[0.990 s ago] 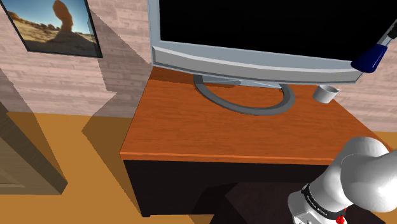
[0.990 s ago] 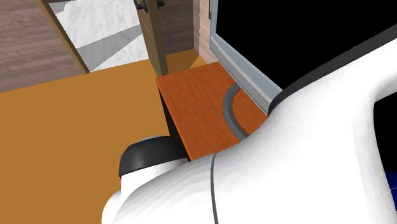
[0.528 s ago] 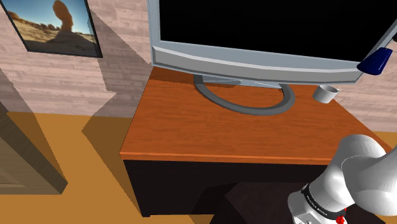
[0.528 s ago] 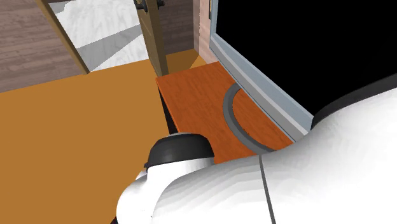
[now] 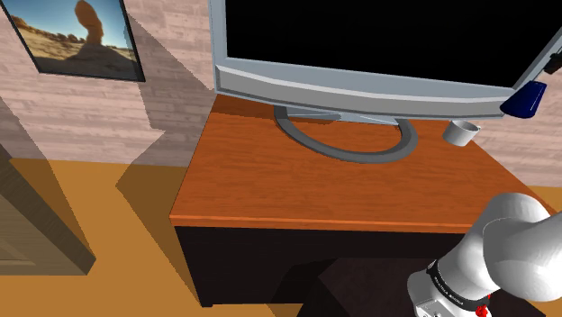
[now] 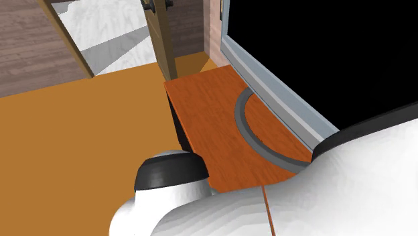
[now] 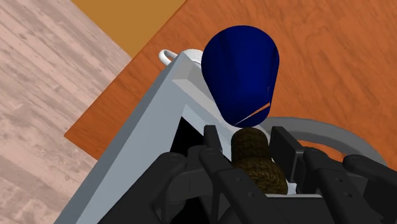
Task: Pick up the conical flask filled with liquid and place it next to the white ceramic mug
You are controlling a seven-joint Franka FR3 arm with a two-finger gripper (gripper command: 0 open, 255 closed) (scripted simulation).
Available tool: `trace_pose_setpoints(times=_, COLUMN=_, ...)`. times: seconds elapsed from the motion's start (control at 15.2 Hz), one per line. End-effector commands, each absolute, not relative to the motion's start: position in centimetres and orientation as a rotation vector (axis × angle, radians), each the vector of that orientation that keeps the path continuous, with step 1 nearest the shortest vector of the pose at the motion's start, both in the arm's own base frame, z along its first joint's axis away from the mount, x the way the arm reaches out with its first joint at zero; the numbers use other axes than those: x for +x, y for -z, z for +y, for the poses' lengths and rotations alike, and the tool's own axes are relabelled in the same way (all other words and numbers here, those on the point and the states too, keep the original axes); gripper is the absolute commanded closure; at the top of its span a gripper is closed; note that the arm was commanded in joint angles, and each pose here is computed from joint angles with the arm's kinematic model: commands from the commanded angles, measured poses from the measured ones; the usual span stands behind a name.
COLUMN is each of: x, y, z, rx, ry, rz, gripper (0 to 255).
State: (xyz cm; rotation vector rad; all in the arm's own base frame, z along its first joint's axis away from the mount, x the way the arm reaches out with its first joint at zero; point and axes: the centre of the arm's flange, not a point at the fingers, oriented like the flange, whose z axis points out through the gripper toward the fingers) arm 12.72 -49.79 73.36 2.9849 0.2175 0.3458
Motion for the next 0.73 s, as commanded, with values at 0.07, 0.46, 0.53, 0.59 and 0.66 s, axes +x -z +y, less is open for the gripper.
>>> trace_pose_setpoints(times=0.07, x=12.8, y=-71.8, z=-49.7, rx=2.984, ry=-0.346, rz=0.218, gripper=255)
trace_pose_setpoints(times=0.46, x=12.8, y=-68.6, z=-49.7, rx=2.984, ry=-0.346, rz=0.218, gripper=255)
trace_pose_setpoints(times=0.53, x=12.8, y=-68.1, z=-49.7, rx=2.984, ry=-0.346, rz=0.218, gripper=255)
trace_pose_setpoints(times=0.59, x=12.8, y=-67.6, z=-49.7, rx=2.984, ry=-0.346, rz=0.218, gripper=255)
trace_pose_setpoints(times=0.66, x=12.8, y=-67.0, z=-49.7, rx=2.984, ry=-0.346, rz=0.218, gripper=255)
